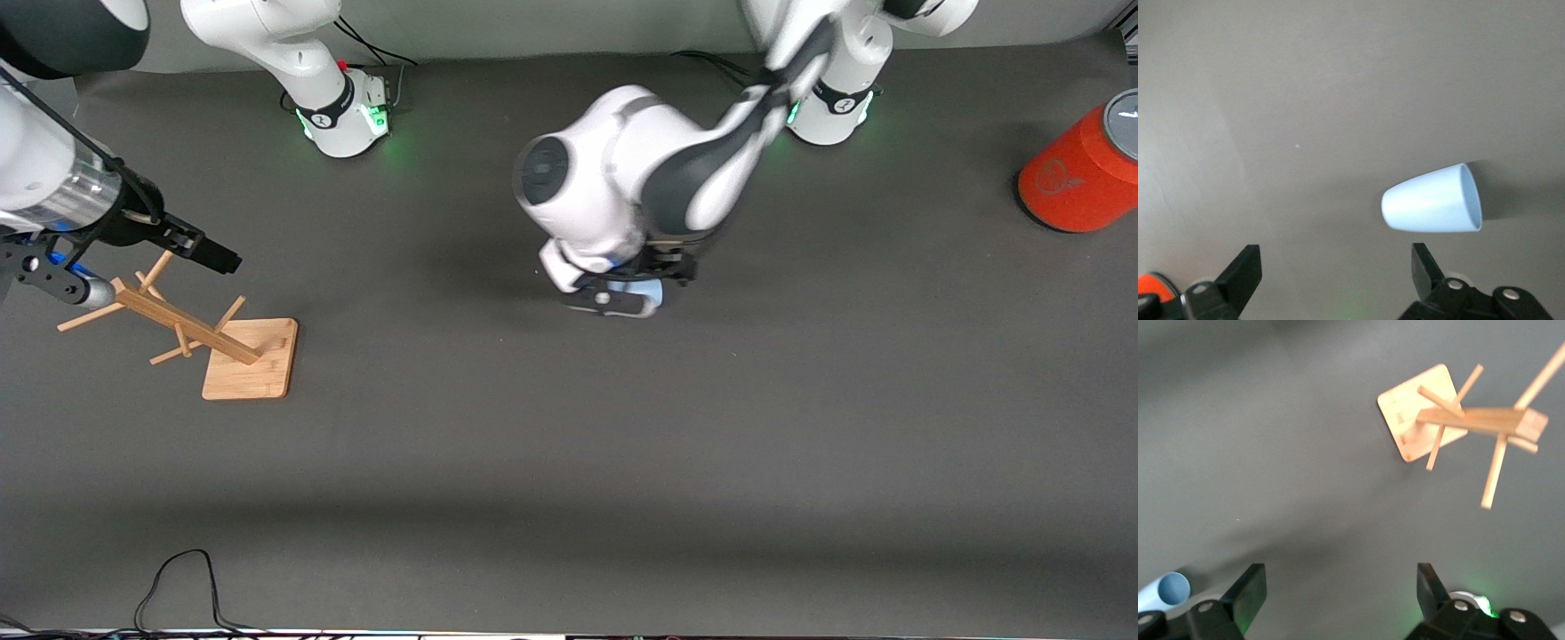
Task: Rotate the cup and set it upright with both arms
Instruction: 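Grasp the cup rim with the left gripper while the right gripper retracts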
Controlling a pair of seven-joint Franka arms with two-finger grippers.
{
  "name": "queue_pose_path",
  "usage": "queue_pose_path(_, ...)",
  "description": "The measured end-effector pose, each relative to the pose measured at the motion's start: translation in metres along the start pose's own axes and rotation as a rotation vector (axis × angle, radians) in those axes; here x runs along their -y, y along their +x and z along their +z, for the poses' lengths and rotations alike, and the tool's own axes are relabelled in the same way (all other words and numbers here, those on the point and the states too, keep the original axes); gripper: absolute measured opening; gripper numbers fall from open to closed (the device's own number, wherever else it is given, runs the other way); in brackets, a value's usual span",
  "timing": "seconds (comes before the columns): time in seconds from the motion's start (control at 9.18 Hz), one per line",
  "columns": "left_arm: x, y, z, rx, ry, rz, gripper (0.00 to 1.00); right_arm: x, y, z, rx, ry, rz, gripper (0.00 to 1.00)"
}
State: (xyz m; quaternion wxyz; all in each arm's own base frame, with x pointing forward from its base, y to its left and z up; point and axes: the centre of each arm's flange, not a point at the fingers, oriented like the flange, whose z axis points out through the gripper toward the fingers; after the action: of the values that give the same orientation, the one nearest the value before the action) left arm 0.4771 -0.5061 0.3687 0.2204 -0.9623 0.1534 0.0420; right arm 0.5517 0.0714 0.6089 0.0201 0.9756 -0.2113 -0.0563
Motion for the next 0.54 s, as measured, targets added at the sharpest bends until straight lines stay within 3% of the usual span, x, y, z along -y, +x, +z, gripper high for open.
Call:
queue_pose_path(0.33, -0.083, -0.008, 0.034, -0.056, 0.111, 0.094, 1.00, -0.017, 0.003, 0.001, -0.064, 0.001, -0.216, 1.00)
queue_pose_path(0.54, -0.111, 0.006, 0.073, -0.067, 0.114, 0.117, 0.98, -0.029, 0.013, 0.001, -0.100, 0.006, -0.325, 1.00)
